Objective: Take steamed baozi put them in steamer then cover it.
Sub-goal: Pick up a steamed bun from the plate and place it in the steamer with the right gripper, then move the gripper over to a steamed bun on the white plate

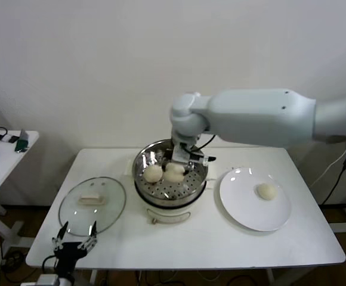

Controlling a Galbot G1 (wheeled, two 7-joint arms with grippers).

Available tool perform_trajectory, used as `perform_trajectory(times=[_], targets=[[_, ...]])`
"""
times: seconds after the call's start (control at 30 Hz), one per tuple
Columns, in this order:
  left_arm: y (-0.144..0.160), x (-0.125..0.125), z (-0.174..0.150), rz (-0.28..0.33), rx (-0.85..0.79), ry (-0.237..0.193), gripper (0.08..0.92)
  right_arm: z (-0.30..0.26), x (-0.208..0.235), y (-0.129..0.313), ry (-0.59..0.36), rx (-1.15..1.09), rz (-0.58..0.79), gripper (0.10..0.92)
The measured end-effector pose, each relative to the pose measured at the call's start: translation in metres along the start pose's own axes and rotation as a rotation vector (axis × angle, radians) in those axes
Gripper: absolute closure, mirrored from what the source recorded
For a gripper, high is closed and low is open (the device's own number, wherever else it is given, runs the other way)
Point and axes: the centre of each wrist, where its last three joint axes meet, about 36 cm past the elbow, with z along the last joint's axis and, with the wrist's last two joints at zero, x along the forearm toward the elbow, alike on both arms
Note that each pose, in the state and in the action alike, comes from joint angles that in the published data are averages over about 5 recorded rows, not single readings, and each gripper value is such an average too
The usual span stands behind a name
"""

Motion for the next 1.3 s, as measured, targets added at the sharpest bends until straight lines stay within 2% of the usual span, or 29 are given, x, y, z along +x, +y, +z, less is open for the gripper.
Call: perform_trajectory(times=[0.5, 0.6, 0.7, 0.83, 1.03, 1.17, 1.3], targets=[[0.001, -0.001, 0.002, 0.001, -0.001, 0.004, 0.177, -0.009, -0.058, -0.018, -0.031, 0.034, -0.048, 0.344], [0.002, -0.001, 0.002, 0.001, -0.002, 0.004, 0.177, -0.009, -0.063, -0.019, -0.035, 0.036, -0.052, 0.322], [0.002, -0.001, 0.002, 0.001, -0.003, 0.005, 0.177, -0.008, -0.063, -0.019, -0.035, 0.031, -0.048, 0.257], [0.002, -0.001, 0.002, 0.001, -0.004, 0.006, 0.177, -0.002, -0.056, -0.018, -0.035, 0.011, -0.037, 0.205], [0.0, -0.002, 0.0, 0.007, -0.007, 0.002, 0.177, 0.026, -0.028, 0.001, -0.026, -0.098, -0.049, 0.2], [-0.001, -0.002, -0.001, 0.011, -0.009, -0.001, 0.177, 0.057, 0.001, 0.035, -0.013, -0.252, -0.051, 0.199], [-0.003, -0.004, -0.002, 0.015, -0.006, -0.006, 0.177, 0.093, 0.028, 0.091, 0.003, -0.459, -0.048, 0.2]])
